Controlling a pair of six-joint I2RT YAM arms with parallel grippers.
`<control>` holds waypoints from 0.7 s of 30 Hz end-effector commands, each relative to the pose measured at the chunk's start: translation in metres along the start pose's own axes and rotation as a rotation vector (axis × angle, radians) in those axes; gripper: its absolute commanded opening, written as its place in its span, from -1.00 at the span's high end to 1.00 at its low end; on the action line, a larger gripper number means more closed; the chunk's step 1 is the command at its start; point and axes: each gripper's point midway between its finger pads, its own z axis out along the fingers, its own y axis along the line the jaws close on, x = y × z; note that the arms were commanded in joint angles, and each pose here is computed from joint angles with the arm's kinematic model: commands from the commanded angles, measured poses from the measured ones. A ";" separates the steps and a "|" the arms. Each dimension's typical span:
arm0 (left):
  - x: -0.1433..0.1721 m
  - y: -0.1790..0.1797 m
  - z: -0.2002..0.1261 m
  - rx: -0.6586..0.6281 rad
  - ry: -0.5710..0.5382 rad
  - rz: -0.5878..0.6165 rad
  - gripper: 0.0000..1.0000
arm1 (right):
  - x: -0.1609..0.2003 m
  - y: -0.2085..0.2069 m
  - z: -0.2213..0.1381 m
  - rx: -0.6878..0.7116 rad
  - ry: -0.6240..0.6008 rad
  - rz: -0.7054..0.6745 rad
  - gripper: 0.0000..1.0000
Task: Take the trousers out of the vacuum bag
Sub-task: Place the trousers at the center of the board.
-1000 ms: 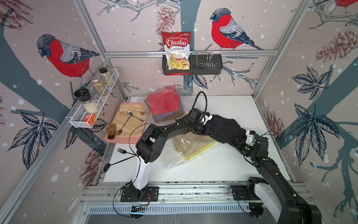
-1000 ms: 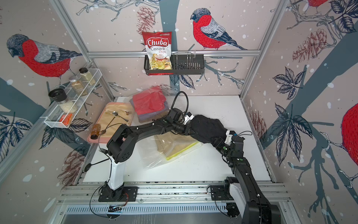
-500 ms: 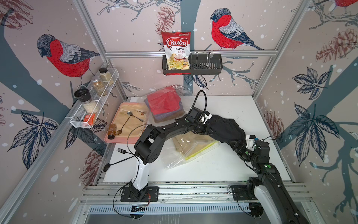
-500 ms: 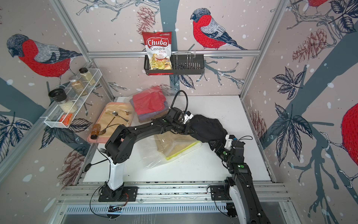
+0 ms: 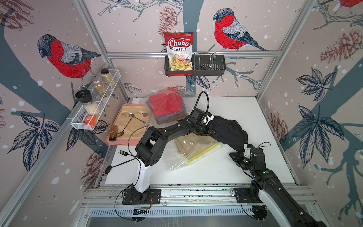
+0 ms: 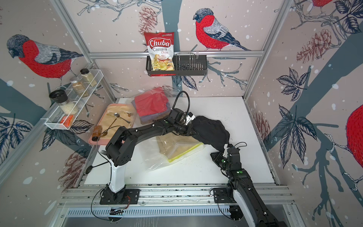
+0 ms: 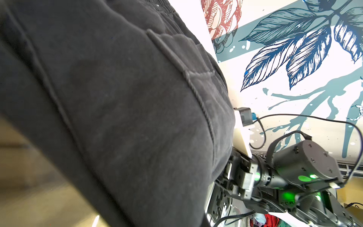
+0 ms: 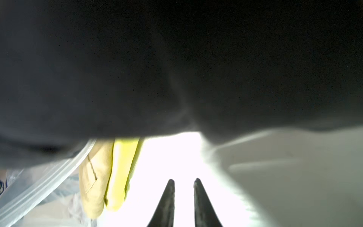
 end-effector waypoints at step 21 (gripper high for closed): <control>-0.001 -0.015 0.007 0.047 -0.013 0.009 0.47 | -0.056 0.012 0.031 -0.004 -0.171 0.034 1.00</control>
